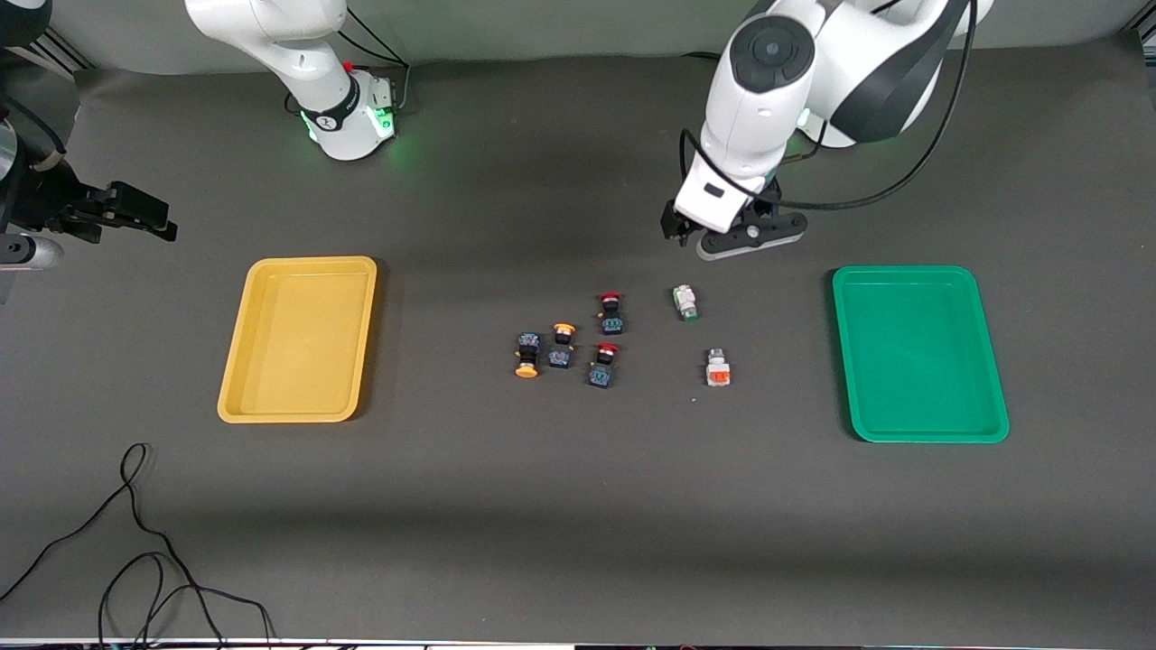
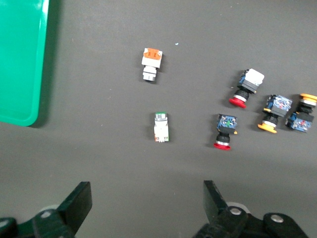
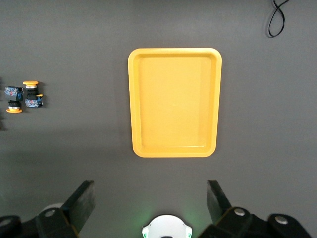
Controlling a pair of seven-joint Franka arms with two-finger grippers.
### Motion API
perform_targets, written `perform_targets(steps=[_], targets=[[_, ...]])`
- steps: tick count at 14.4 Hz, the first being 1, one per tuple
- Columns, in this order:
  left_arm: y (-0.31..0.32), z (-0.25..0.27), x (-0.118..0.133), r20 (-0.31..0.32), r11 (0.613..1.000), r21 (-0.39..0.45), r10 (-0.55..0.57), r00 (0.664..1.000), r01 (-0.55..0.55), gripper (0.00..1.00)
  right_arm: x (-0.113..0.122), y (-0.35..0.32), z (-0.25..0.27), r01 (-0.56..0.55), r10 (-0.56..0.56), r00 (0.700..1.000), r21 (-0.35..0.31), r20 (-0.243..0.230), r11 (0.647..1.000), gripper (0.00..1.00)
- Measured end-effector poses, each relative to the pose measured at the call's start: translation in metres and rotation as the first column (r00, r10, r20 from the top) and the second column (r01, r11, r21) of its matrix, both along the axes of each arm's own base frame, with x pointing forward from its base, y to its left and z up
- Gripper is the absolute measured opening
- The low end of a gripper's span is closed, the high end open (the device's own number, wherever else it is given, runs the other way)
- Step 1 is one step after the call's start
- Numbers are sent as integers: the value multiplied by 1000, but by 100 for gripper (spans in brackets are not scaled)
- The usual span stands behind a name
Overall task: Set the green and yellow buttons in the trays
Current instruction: 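Move the left gripper to the green-capped button while the right gripper advances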
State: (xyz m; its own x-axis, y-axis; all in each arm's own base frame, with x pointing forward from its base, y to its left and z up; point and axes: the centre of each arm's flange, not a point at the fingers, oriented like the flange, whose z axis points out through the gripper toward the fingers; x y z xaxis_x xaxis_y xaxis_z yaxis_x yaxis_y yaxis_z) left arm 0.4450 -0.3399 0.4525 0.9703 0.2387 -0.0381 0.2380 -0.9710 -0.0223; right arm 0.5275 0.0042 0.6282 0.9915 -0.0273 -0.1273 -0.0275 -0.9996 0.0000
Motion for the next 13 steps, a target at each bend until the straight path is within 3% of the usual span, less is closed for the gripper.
perform_targets(steps=[4,7,10,13], targets=[[-1,-89,-3,3,1000,0,29,1000,-29,100,5,21,-8,-29,29,999,24,-14,999,100],[-10,-172,-7,7,1000,-3,19,1000,-19,100,13,100,-30,-1,1,1000,7,-25,1000,100],[-11,-238,-11,5,1000,-4,15,1000,-15,100,20,178,-72,51,-50,997,7,-57,999,100],[-8,-273,-22,8,1000,-9,8,1000,-8,100,36,215,-137,58,-58,993,-1,-105,998,100]])
